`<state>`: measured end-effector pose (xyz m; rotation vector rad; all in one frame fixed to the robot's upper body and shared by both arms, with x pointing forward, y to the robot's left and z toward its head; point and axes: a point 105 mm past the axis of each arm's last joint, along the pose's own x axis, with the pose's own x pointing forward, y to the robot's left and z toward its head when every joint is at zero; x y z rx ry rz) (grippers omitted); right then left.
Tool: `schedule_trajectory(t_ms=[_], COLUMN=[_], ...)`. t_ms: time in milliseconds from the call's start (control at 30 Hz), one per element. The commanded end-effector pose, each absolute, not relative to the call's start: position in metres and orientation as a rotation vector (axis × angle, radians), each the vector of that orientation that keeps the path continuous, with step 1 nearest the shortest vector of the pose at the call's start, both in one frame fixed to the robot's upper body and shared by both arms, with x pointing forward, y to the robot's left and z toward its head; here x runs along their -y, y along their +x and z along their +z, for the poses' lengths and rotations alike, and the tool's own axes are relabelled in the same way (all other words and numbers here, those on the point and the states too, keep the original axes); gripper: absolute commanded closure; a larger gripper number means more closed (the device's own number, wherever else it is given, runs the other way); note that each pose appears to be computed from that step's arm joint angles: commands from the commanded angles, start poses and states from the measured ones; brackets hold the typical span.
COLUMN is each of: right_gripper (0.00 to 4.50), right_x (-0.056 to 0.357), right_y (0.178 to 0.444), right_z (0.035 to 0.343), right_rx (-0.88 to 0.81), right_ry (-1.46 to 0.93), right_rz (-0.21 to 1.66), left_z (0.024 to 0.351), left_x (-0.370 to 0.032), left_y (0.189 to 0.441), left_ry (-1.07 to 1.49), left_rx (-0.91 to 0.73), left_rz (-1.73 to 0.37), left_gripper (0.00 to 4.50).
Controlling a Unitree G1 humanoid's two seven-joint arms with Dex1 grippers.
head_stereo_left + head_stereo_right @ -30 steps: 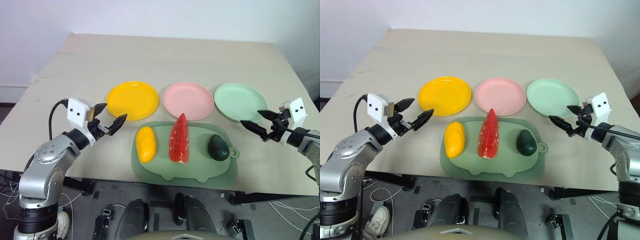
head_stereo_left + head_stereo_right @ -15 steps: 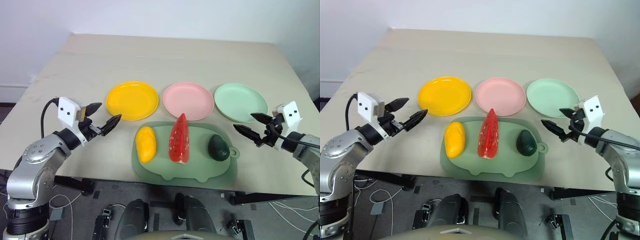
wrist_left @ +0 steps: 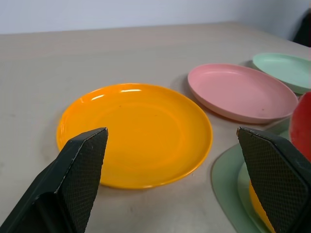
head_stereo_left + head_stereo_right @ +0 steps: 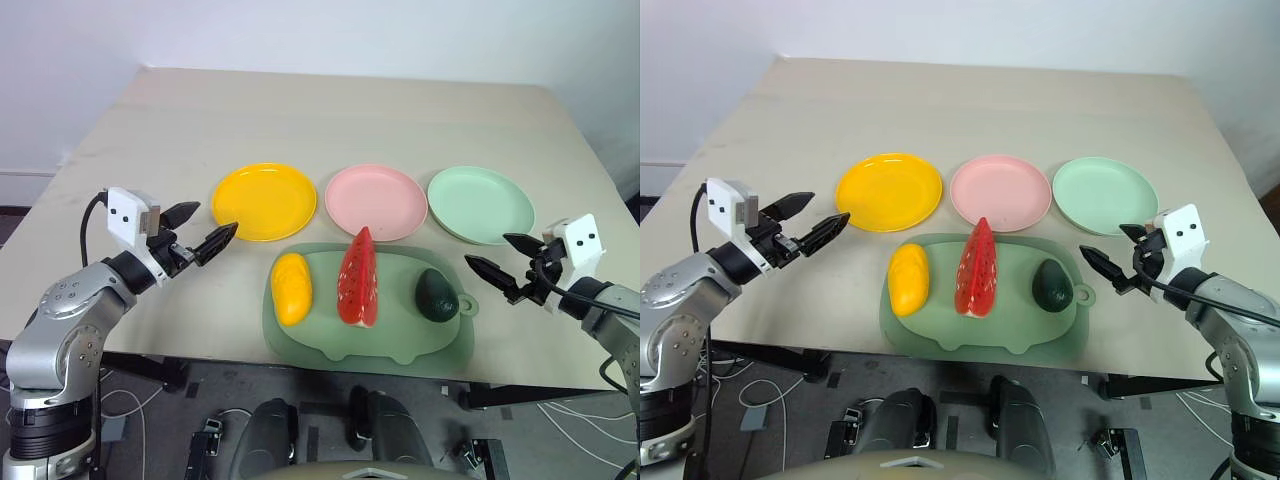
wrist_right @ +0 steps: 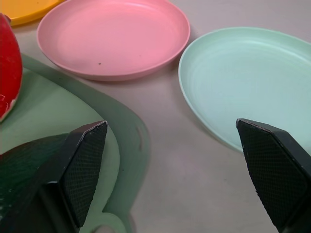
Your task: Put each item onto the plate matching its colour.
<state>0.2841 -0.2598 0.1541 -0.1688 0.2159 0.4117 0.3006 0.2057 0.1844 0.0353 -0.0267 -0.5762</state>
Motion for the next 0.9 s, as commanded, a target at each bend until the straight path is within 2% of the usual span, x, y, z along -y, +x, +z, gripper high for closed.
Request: schedule_trajectory(t_ms=[33, 167, 367, 467, 567, 900], right_gripper=[0.0, 0.0, 0.0, 0.0, 0.0, 0.0], right_x=[0.259, 0.253, 0.235, 0.221, 0.214, 0.191], right_y=[0.282, 0.275, 0.252, 0.232, 0.224, 0.237], right_z=[0.188, 0.21, 0.218, 0.208, 0.195, 0.16], right_rx=[-0.144, -0.148, -0.239, -0.326, -0.389, -0.483], right_ry=[-0.229, -0.219, -0.176, -0.158, -0.157, -0.087], right_rz=[0.416, 0.446, 0.558, 0.615, 0.608, 0.498], left_z=[0.193, 0.192, 0.19, 0.185, 0.183, 0.182], left_x=[-0.201, -0.192, -0.176, -0.174, -0.171, -0.167], left_y=[0.301, 0.306, 0.311, 0.31, 0.309, 0.31], left_ry=[0.054, 0.038, 0.008, 0.0, -0.008, -0.009], left_rx=[0.07, 0.074, 0.084, 0.069, 0.059, 0.057], left_rz=[-0.583, -0.604, -0.637, -0.649, -0.66, -0.674], left_gripper=[0.04, 0.04, 0.04, 0.04, 0.04, 0.04])
